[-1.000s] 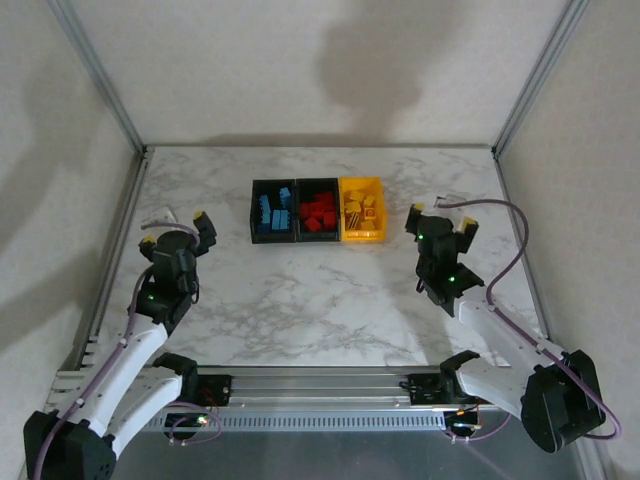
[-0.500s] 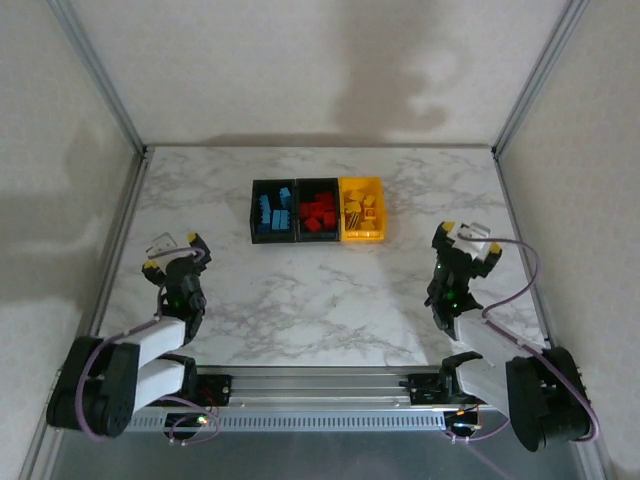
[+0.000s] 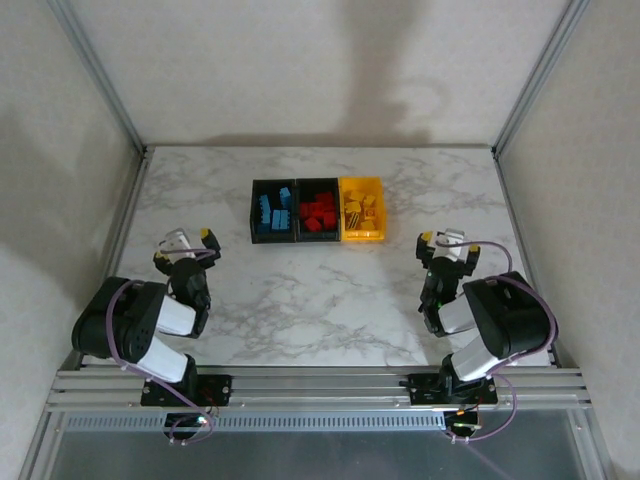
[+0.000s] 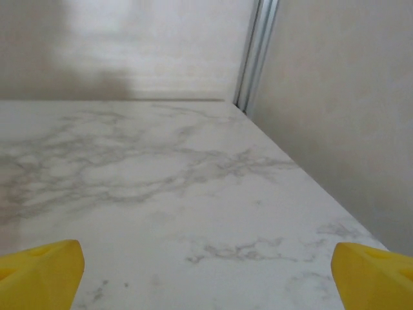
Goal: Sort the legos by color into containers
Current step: Reset both arms
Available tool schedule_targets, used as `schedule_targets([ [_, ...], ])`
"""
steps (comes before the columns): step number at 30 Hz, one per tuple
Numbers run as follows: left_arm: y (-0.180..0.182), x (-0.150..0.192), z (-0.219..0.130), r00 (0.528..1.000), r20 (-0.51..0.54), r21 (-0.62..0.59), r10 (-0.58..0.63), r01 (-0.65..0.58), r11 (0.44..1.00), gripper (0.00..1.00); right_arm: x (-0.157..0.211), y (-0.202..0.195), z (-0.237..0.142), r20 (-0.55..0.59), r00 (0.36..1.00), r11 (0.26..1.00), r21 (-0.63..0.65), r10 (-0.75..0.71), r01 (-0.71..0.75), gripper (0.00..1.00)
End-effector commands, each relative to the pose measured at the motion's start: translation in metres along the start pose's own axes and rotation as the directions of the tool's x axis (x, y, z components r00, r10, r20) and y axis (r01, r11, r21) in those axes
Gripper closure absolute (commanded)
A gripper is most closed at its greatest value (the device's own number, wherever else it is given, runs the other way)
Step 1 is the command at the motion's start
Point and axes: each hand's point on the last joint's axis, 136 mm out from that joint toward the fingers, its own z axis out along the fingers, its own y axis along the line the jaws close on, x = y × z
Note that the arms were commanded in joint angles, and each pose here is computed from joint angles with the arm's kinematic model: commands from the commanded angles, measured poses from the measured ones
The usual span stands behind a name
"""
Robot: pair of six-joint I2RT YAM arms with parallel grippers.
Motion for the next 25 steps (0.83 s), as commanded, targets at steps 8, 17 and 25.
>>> schedule_targets([
  [8,-0.014,-0.015,0.008,0.999,0.039,0.039,0.005,-0.007,0.999,0.00,-0.003,-0.007,0.021,-0.010,0.988,0.983,-0.104,0.152,-0.152,0.01],
  [17,-0.014,-0.015,0.008,0.999,0.037,0.037,0.008,-0.010,0.999,0.01,-0.004,-0.008,0.022,-0.004,0.988,0.983,-0.103,0.153,-0.152,0.01],
  [25,-0.014,-0.015,0.008,0.999,0.037,0.037,0.006,-0.008,0.999,0.00,-0.002,-0.007,0.025,-0.024,0.986,0.978,-0.129,0.162,-0.164,0.01],
])
